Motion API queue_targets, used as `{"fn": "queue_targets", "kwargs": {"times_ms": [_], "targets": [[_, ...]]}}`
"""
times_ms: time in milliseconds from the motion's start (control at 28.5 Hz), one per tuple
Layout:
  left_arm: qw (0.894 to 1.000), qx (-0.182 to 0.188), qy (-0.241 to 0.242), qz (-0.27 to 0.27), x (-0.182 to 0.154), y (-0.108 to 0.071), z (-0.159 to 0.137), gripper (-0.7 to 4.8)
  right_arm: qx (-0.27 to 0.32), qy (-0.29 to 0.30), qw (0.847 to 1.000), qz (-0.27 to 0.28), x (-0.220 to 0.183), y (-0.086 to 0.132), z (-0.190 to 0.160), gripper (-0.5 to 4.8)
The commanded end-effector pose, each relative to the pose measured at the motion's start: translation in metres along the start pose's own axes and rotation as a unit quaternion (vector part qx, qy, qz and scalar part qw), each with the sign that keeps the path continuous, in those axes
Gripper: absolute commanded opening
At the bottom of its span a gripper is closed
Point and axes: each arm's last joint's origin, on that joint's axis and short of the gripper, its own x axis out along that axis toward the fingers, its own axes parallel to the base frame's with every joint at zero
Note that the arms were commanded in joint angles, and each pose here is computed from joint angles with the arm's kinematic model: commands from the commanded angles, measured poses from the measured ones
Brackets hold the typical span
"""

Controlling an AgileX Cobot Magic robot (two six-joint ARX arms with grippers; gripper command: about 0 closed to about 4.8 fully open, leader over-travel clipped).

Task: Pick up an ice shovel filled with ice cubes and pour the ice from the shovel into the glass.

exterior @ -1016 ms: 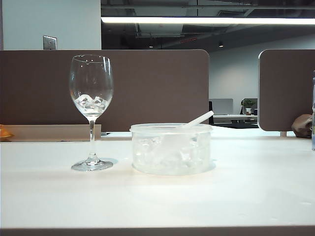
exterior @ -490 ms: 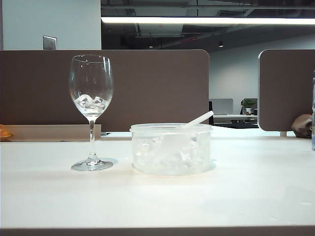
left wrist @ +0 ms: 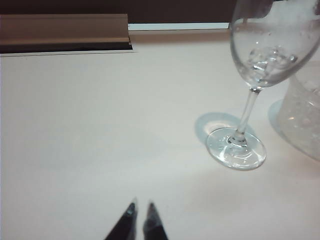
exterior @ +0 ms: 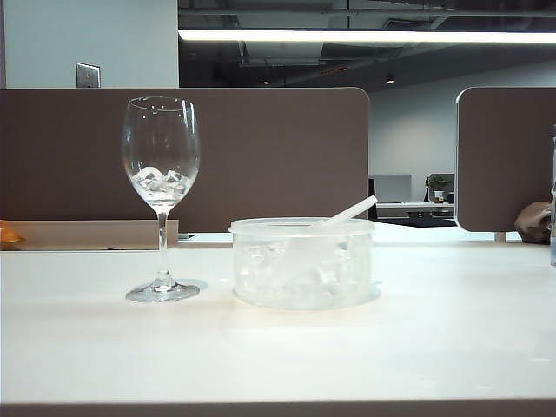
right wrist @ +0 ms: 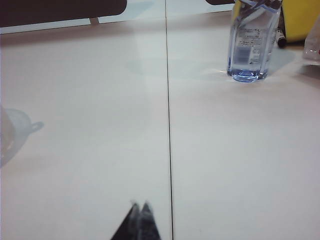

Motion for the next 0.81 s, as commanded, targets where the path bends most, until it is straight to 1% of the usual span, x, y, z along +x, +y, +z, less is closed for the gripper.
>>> {"fn": "queue_targets", "kwargs": {"times_ms": [35, 526, 561, 631, 806], "targets": [[1.0, 0.002, 0.001, -0.001, 0.0, 0.0, -0.0002, 0.29, 0.002, 0.002, 1.0, 0.002, 0.0007, 0.0001, -0.002, -0.04], [1.0, 0.002, 0.001, -0.001, 0.0, 0.0, -0.0002, 0.29, 0.002, 0.002, 1.0, 0.002, 0.0007, 0.0001, -0.002, -0.04], [1.0, 0.002, 0.001, 0.002, 0.0, 0.0002, -0.0002, 0.29, 0.002, 0.002, 1.0, 0.002, 0.0007, 0.0001, -0.0021, -0.04], [0.999, 0.002, 0.002, 0.04, 0.0, 0.0025, -0.0003, 0.29, 0.002, 0.002, 1.0, 0.002, 0.0007, 0.0001, -0.0021, -0.04], [0.998, -0.001, 0.002, 0.062, -0.0004, 0.0056, -0.0005, 0.29, 0.002, 0.002, 1.0, 0.002, 0.0007, 0.0001, -0.002, -0.04]]}}
